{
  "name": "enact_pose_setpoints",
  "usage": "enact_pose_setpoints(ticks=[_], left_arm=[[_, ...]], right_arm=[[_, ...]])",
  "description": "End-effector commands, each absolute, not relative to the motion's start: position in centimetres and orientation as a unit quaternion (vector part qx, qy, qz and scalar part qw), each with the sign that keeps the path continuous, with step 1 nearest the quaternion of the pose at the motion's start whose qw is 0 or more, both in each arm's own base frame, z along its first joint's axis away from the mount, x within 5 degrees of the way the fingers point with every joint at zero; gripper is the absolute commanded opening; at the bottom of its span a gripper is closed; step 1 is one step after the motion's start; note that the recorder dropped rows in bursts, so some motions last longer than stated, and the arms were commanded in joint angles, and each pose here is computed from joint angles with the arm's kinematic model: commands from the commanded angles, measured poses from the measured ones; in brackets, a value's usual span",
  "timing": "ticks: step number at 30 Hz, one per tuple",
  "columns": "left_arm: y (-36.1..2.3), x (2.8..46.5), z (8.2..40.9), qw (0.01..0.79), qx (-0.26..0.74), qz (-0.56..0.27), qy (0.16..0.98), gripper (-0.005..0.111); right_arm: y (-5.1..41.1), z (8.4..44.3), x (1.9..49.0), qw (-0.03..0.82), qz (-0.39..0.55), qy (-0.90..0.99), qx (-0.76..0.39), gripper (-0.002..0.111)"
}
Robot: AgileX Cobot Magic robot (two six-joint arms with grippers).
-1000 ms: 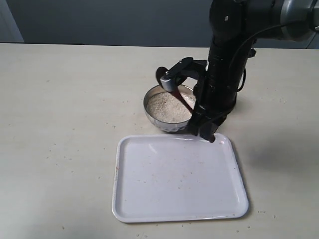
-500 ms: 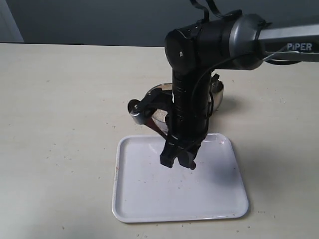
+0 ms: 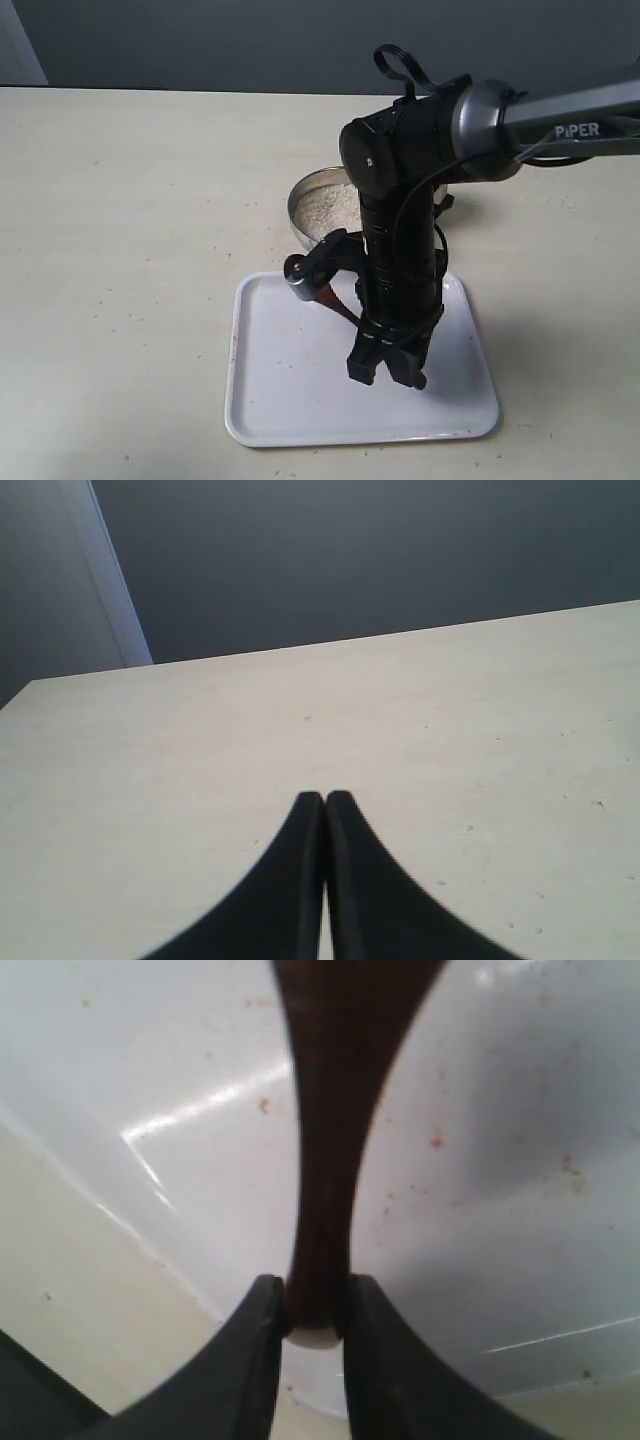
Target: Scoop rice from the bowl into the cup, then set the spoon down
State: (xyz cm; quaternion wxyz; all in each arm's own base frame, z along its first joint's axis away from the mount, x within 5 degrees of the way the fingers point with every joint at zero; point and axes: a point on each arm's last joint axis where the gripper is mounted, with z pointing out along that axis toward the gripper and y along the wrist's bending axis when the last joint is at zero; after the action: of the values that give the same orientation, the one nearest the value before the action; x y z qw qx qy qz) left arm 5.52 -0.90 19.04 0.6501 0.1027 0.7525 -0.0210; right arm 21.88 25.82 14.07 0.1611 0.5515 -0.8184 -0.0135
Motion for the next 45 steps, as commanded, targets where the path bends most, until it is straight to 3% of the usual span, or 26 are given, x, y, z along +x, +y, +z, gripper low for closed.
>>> enact_pose_setpoints(ticks=[1, 11, 14, 15, 18, 23, 30, 34, 41, 45], left_arm=[[-0.9, 5.5, 19.2, 0.654, 0.102, -0.024, 0.749, 0.001], [-0.9, 5.5, 19.2, 0.654, 0.102, -0.024, 0.749, 0.001], [-0.9, 5.5, 19.2, 0.654, 0.102, -0.024, 0.749, 0.001], [-0.9, 5.5, 19.2, 0.654, 0.102, -0.024, 0.749, 0.001], [-0.9, 5.5, 19.2, 0.654, 0.102, -0.024, 0.749, 0.001], [-0.9, 5.5, 19.2, 0.654, 0.102, -0.024, 0.749, 0.001], [-0.9, 5.5, 19.2, 0.654, 0.102, -0.024, 0.749, 0.001], [-0.9, 5.5, 19.2, 0.654, 0.102, -0.024, 0.749, 0.001], [-0.9, 5.5, 19.2, 0.654, 0.102, -0.024, 0.749, 0.001], [-0.9, 5.5, 19.2, 0.654, 0.102, -0.024, 0.749, 0.001]], right_arm=[[25.6, 14.2, 22.0, 0.157, -0.005, -0.816, 0.556, 0.022], [25.6, 14.2, 22.0, 0.157, -0.001, -0.818, 0.554, 0.024], [25.6, 14.2, 22.0, 0.156, 0.0, -0.817, 0.554, 0.049], [25.6, 14.2, 22.0, 0.156, 0.001, -0.817, 0.555, 0.05], [25.3, 14.9, 22.4, 0.14, 0.022, -0.817, 0.559, 0.044], [24.9, 20.1, 22.2, 0.06, 0.007, -0.833, 0.55, 0.0], [21.5, 30.7, 19.8, -0.124, -0.015, -0.844, 0.521, 0.0], [18.7, 35.2, 16.6, -0.236, -0.085, -0.834, 0.491, 0.0], [13.9, 36.5, 13.4, -0.422, -0.122, -0.804, 0.401, 0.0], [12.9, 37.4, 12.1, -0.456, -0.159, -0.787, 0.385, 0.0]])
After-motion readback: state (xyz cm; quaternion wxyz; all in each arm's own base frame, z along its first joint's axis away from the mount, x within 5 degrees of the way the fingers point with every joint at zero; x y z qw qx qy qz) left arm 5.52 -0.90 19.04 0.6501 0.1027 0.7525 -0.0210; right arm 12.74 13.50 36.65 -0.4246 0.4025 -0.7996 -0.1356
